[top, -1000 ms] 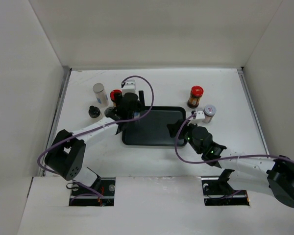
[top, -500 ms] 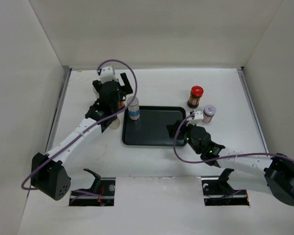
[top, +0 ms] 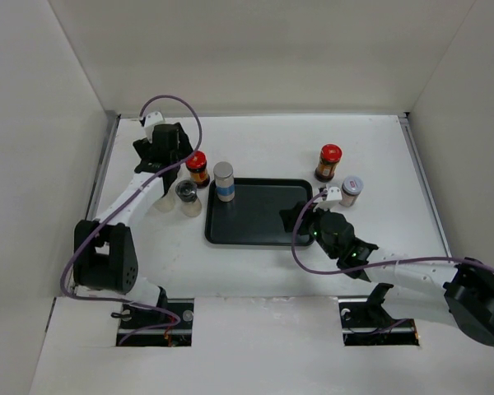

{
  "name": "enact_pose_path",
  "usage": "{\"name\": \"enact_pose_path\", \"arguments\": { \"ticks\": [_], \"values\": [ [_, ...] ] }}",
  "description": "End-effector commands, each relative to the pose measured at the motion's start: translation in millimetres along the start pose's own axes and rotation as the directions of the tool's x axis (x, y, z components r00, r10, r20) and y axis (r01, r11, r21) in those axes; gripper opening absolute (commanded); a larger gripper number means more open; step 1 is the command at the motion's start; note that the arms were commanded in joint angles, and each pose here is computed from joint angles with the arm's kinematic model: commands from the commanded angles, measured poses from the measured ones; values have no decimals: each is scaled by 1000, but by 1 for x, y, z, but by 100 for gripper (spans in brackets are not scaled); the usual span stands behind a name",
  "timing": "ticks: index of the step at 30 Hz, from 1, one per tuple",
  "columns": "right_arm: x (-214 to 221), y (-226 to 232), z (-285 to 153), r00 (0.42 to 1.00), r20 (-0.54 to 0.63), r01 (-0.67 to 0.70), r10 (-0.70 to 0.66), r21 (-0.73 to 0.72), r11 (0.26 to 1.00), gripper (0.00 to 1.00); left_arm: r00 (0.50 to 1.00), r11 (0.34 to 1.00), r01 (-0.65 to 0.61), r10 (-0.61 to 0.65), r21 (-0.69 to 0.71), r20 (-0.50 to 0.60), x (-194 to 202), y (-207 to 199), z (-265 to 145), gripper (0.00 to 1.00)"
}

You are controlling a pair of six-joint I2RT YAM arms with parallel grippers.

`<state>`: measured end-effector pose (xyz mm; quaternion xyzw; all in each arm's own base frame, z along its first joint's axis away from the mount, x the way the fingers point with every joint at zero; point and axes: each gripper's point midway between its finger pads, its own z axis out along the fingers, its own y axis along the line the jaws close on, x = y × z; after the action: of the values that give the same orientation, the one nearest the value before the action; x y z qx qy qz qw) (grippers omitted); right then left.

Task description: Organize the condiment bottles

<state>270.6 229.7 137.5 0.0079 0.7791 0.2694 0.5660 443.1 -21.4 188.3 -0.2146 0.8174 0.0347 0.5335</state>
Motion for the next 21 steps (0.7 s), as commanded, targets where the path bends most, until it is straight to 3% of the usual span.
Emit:
{"name": "enact_pose_path", "arguments": {
  "ticks": [1,7,10,15,19,21],
  "values": [
    [-21,17,4,998,61,-30,33,-46,998,75,997,998,52,-54,38,53,-35,-11,8,89],
    [-22,16,2,997,65,-32,34,-45,999,75,997,998,57,-56,-17,43,-36,1,32,84],
    [-20,14,3,998,58,-37,39,-39,999,75,999,999,47,-47,-25,24,-32,1,42,78],
    [-24,13,1,997,70,-38,41,-39,999,75,999,999,41,-41,-28,4,-24,1,48,60],
    [-27,14,0,996,77,-35,39,-43,998,75,999,999,40,-40,-27,5,-23,2,46,58],
    [-27,14,-1,996,81,-40,44,-45,998,75,999,999,43,-43,-31,7,-24,4,46,51]
  ]
}}
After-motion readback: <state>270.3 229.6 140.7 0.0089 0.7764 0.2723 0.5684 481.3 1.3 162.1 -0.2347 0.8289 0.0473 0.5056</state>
